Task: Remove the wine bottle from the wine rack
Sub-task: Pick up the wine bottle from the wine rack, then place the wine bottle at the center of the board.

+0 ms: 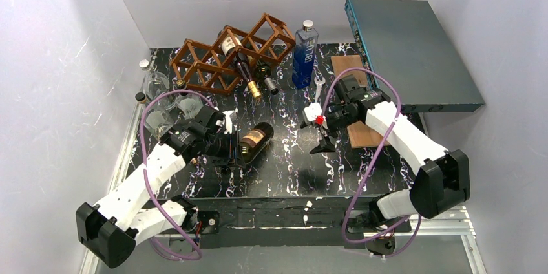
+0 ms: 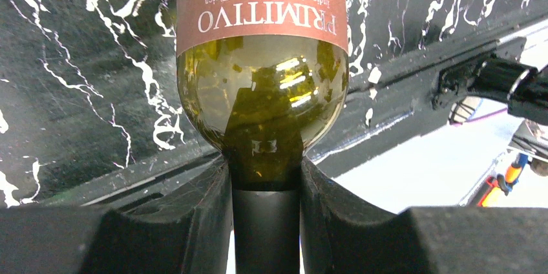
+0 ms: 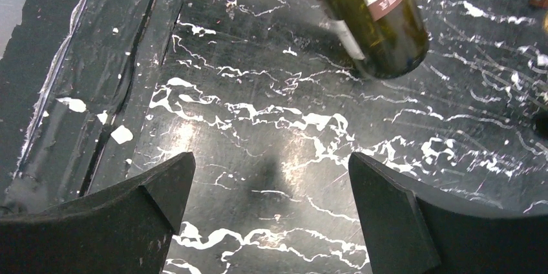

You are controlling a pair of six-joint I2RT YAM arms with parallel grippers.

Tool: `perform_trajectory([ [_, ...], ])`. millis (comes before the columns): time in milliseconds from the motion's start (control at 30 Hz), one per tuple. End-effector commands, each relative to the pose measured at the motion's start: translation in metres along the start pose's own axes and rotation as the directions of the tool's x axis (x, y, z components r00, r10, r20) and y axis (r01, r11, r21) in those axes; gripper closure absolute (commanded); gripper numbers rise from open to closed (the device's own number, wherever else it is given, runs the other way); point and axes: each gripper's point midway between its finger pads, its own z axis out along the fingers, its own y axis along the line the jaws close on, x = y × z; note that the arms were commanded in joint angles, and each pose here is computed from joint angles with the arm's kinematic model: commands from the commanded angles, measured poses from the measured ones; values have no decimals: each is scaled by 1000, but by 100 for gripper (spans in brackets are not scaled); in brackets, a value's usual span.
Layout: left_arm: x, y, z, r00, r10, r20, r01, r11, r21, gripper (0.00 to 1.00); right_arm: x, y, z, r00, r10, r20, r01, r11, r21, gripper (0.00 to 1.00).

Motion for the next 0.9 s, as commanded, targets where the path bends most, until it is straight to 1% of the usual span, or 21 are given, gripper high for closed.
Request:
perform_trajectory([
  [0,-14,-42,-22,997,67,24,-70,983,171,100,-19,-8,1,997,-57,49,58,998,-19,2],
  [200,-10,-64,-21,995,73,-69,-53,965,259,100,-24,-25,8,997,-65,43,64,998,18,2],
  [467,-12,-89,-17,984,106,-143,-56,948,312,100,-29,-26,31,997,-75,25,75,997,8,2],
  [867,-16,-116,-11,973,137,-184,-58,924,377,100,-20,-14,56,998,-60,-3,60,998,-34,2],
])
